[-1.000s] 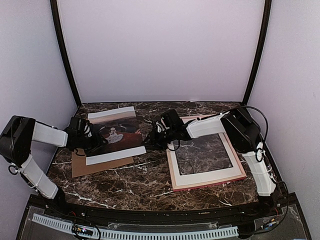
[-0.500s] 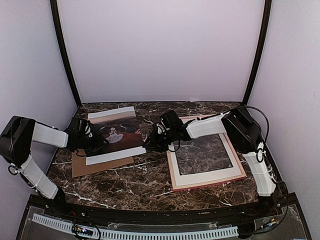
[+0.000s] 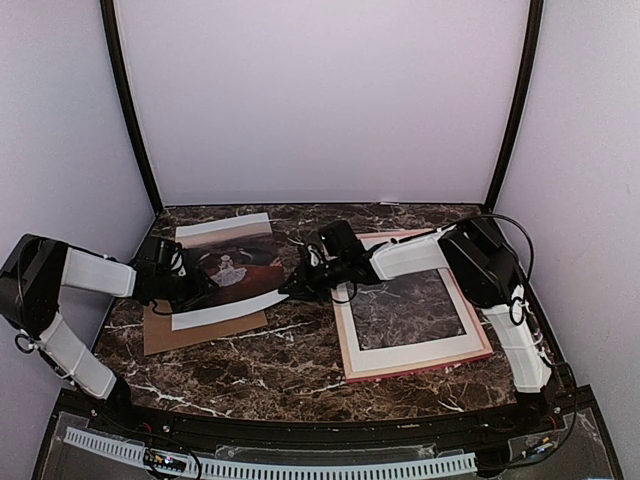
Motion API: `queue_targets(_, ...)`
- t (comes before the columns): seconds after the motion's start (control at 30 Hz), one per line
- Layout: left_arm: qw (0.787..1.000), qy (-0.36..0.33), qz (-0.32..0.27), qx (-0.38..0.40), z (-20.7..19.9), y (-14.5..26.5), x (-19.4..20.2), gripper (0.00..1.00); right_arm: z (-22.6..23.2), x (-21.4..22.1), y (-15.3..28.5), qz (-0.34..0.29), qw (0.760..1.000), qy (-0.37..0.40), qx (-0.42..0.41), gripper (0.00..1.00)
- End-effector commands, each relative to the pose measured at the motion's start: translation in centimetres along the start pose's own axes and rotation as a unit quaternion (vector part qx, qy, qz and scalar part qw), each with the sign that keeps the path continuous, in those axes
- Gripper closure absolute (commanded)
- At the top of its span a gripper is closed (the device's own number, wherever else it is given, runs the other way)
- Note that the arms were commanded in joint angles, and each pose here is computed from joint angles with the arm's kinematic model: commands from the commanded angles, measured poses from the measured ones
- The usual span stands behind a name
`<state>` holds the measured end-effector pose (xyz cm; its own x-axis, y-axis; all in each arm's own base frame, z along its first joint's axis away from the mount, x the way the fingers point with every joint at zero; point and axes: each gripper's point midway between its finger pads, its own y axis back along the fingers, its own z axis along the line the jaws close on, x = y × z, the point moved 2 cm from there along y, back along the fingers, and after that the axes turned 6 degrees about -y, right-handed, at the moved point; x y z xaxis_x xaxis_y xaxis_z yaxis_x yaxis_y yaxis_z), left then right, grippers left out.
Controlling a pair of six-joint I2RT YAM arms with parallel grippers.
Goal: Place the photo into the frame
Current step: Pick up the photo from the backboard, then turn over the photo.
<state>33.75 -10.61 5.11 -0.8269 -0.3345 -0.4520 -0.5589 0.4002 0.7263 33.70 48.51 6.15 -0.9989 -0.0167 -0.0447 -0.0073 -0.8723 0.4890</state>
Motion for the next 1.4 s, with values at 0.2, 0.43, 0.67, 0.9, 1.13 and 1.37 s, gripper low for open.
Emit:
queue_targets(0.2,1.0,-0.014,0.012,0.021,-2.0,1.9,0.4,0.39,3.4,-3.6,6.4,-0.062,0.993,0.093,0.047,1.0)
queue_targets(0.43,0.997,-0.06,-0.03,0.045,-5.8,4.6,-2.5,0.34,4.9,-3.6,18.2,-0.088,0.967,0.158,0.181,1.0)
queue_targets(0.67,0.994,-0.086,-0.042,0.044,-8.1,5.3,-3.5,0.33,6.4,-1.5,32.2,-0.144,0.876,0.205,0.412,1.0)
queue_targets(0.9,0.992,-0.103,-0.026,0.062,-11.3,3.9,-3.2,0.33,8.3,1.3,35.6,-0.178,0.783,0.237,0.548,1.0)
queue_targets(1.13,0.987,-0.104,-0.018,0.122,-16.1,3.6,-2.8,0.31,8.0,3.8,26.1,-0.107,0.742,0.323,0.578,1.0)
queue_targets(1.37,0.978,-0.066,-0.026,0.198,-18.5,3.9,-2.7,0.26,7.1,7.5,17.4,-0.03,0.737,0.382,0.557,1.0)
